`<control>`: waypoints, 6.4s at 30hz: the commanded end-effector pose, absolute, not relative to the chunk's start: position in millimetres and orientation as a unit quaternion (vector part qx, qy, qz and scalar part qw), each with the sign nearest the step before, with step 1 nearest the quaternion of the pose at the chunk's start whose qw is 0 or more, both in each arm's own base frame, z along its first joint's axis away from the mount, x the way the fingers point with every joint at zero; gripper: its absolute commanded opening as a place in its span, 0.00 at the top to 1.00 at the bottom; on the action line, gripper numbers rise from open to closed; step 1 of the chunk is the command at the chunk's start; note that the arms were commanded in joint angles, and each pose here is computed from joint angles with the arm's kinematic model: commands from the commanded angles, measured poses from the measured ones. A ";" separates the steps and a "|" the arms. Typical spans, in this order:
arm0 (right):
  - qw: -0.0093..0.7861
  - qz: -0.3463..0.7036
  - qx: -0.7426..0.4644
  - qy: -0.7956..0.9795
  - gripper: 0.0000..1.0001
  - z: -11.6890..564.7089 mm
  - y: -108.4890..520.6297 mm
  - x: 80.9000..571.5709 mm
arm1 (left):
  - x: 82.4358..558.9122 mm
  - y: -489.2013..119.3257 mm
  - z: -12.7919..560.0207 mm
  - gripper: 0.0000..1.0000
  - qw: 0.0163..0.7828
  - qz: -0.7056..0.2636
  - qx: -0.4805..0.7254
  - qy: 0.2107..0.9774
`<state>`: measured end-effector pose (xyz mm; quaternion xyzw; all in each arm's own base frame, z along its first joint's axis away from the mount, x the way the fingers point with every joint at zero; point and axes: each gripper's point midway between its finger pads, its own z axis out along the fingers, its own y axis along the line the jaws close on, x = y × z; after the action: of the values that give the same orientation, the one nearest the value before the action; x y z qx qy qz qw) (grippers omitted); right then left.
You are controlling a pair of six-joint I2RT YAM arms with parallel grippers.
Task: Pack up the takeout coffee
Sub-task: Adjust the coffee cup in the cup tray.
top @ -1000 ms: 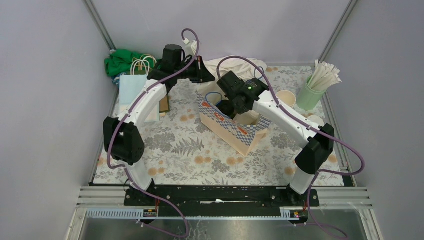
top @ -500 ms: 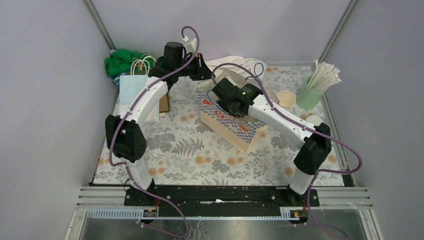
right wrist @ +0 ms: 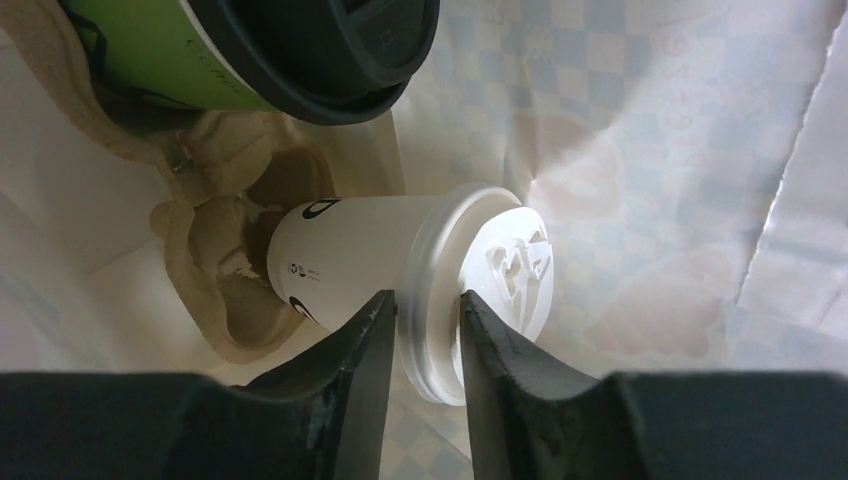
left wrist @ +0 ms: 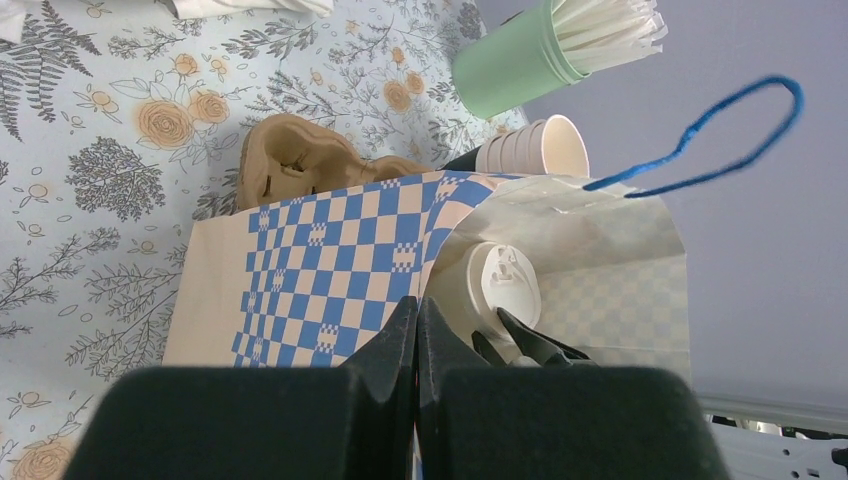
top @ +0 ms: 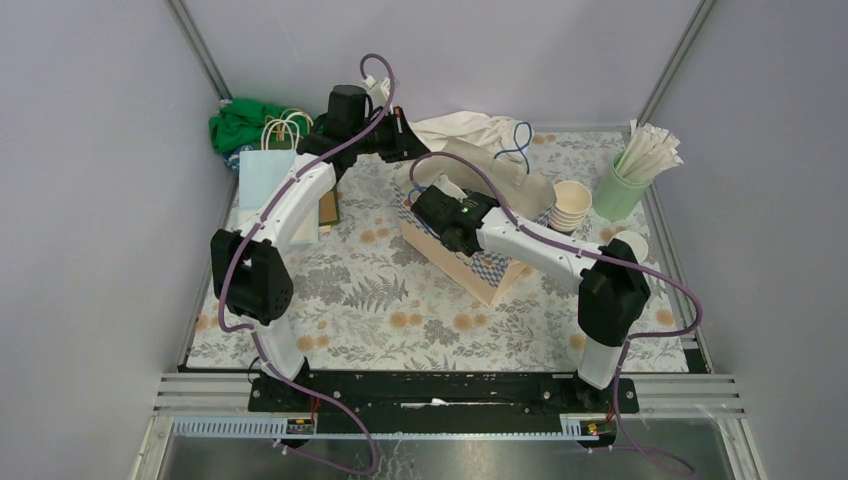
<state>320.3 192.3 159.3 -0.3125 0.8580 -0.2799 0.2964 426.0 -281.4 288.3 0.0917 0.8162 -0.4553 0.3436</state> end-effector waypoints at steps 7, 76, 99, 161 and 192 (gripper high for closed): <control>0.310 -0.187 -0.289 0.886 0.46 160.2 219.5 309.5 | 427.2 -277.5 310.1 1.00 0.375 -0.459 0.091 0.801; 0.251 -0.003 -0.310 0.917 0.10 180.5 206.8 235.5 | 449.6 -277.1 358.3 1.00 0.466 -0.456 0.134 0.746; 0.293 0.060 -0.294 0.908 0.00 193.4 239.9 308.2 | 432.0 -290.4 352.0 1.00 0.429 -0.488 0.158 0.743; 0.161 0.203 -0.113 0.959 0.53 187.1 216.6 305.0 | 424.5 -289.8 336.6 1.00 0.410 -0.485 0.170 0.754; 0.171 0.123 -0.280 0.937 0.79 216.8 226.2 245.4 | 440.8 -287.3 338.9 1.00 0.415 -0.472 0.127 0.767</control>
<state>258.7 240.1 197.9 -0.2650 0.9406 0.1372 0.1617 433.7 -287.5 283.9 0.1203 0.8024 -0.4630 0.3569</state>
